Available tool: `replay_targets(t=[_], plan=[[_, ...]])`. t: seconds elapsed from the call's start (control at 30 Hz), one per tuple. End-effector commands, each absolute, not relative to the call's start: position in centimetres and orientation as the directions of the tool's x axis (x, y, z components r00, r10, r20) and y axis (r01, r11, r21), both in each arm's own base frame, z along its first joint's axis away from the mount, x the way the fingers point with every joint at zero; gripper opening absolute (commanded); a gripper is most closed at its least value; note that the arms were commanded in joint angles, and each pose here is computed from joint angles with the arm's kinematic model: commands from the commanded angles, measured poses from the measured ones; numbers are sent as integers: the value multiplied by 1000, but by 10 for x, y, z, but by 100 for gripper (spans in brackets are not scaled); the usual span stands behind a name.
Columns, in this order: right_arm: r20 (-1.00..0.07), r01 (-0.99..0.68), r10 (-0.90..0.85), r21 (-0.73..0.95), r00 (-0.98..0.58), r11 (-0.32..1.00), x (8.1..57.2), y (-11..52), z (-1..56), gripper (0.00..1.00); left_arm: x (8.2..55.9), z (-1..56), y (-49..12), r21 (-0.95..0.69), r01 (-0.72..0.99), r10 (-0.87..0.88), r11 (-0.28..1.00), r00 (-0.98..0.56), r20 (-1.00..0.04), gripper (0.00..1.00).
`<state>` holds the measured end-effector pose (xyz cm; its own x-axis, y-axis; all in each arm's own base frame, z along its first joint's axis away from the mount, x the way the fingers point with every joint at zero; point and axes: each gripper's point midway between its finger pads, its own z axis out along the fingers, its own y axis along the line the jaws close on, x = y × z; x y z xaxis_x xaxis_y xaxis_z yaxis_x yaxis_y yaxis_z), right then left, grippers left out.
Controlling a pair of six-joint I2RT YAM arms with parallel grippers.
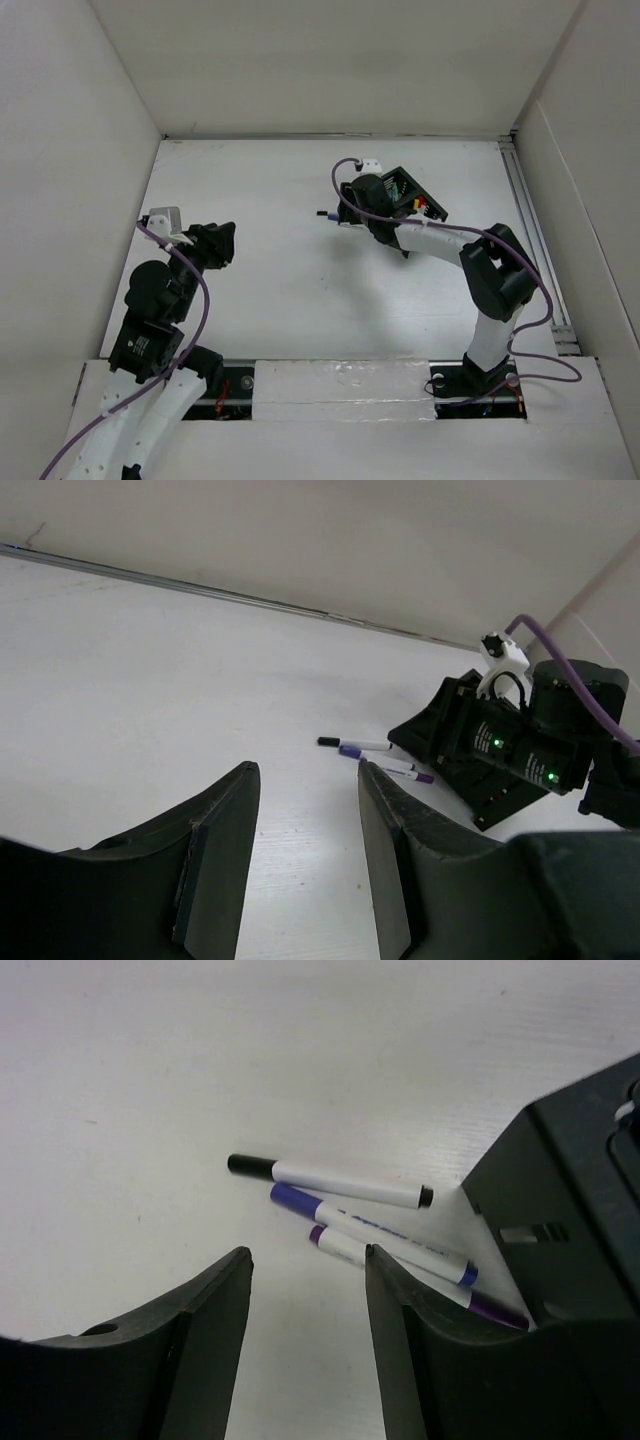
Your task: Organize the desk
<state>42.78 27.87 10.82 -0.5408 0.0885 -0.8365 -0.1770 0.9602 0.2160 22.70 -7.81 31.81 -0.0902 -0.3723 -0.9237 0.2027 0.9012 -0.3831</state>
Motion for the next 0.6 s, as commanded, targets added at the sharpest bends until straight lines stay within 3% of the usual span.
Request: replay_targets(t=[0.0,0.3,0.57], plan=[[-836,-184,115,249,-537,951,448,276,112,54,238,326,-71,-349,174,-348,921,-34,-937,40],[-805,-192,148,308,-575,932,446,269,121,55,245,318,-89,-344,235,-330,909,-95,-939,42],[-803,-205,136,305,-580,930,438,282,114,55,217,339,-99,-379,330,-380,865,-64,-923,44]])
